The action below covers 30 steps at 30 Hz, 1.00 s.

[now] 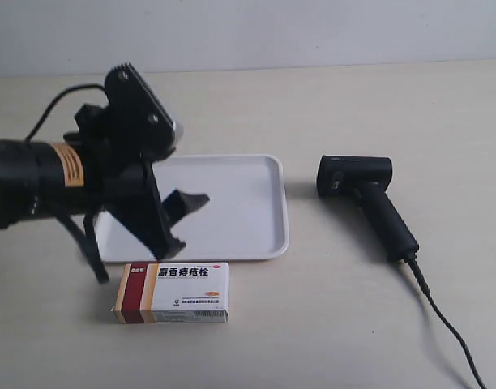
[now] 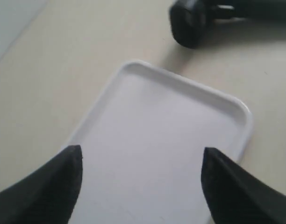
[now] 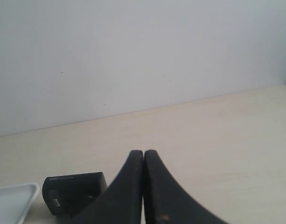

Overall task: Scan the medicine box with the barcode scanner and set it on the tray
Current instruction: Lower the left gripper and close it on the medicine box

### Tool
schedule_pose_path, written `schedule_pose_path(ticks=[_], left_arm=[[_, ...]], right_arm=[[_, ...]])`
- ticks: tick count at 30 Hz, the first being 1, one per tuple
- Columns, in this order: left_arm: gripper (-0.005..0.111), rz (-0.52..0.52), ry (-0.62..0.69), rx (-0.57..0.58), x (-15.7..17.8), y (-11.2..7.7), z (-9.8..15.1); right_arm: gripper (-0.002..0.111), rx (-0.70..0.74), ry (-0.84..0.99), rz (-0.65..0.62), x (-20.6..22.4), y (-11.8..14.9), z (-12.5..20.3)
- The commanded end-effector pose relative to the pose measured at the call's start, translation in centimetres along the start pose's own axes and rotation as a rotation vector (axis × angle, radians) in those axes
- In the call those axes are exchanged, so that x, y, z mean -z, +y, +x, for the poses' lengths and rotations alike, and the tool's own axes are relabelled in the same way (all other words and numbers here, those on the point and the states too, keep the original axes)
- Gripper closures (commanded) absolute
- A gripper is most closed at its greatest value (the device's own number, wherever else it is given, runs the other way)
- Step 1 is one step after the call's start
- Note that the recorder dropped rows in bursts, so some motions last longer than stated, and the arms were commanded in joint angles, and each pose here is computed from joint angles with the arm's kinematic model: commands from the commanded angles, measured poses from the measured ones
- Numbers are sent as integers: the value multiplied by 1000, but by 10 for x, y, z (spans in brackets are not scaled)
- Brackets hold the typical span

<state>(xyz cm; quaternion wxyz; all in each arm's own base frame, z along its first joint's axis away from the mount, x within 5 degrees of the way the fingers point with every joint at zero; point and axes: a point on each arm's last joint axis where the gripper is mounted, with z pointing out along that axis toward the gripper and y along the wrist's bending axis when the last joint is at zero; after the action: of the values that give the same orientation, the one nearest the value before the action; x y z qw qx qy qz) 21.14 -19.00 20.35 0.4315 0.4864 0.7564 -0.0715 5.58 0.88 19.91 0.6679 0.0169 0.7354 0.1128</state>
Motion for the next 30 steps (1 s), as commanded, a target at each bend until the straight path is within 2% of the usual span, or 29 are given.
schedule_pose_path(ticks=[1,5,8,12,17,20,23,25,27,30], left_arm=[[42,-40,0,49,1,24,-25],[63,-7,30,64,-13,20,-34],[83,39,69,34,-23,7,-34],[107,136,178,-46,-21,-16,-36],[107,204,169,-65,-15,-42,-45],[107,218,176,-70,-14,-47,-45],[107,222,207,-9,-15,-48,-42],[107,249,263,-101,-14,-50,-36],[107,340,337,-283,-11,-54,-27],[107,554,287,-393,-5,-61,-24]], right_arm=[[108,5,-13,3,0,0,0],[108,5,-13,3,0,0,0],[108,5,-13,3,0,0,0],[108,5,-13,3,0,0,0],[108,5,-13,3,0,0,0],[108,5,-13,3,0,0,0],[108,5,-13,3,0,0,0],[108,5,-13,3,0,0,0],[108,5,-13,3,0,0,0],[108,5,-13,3,0,0,0]])
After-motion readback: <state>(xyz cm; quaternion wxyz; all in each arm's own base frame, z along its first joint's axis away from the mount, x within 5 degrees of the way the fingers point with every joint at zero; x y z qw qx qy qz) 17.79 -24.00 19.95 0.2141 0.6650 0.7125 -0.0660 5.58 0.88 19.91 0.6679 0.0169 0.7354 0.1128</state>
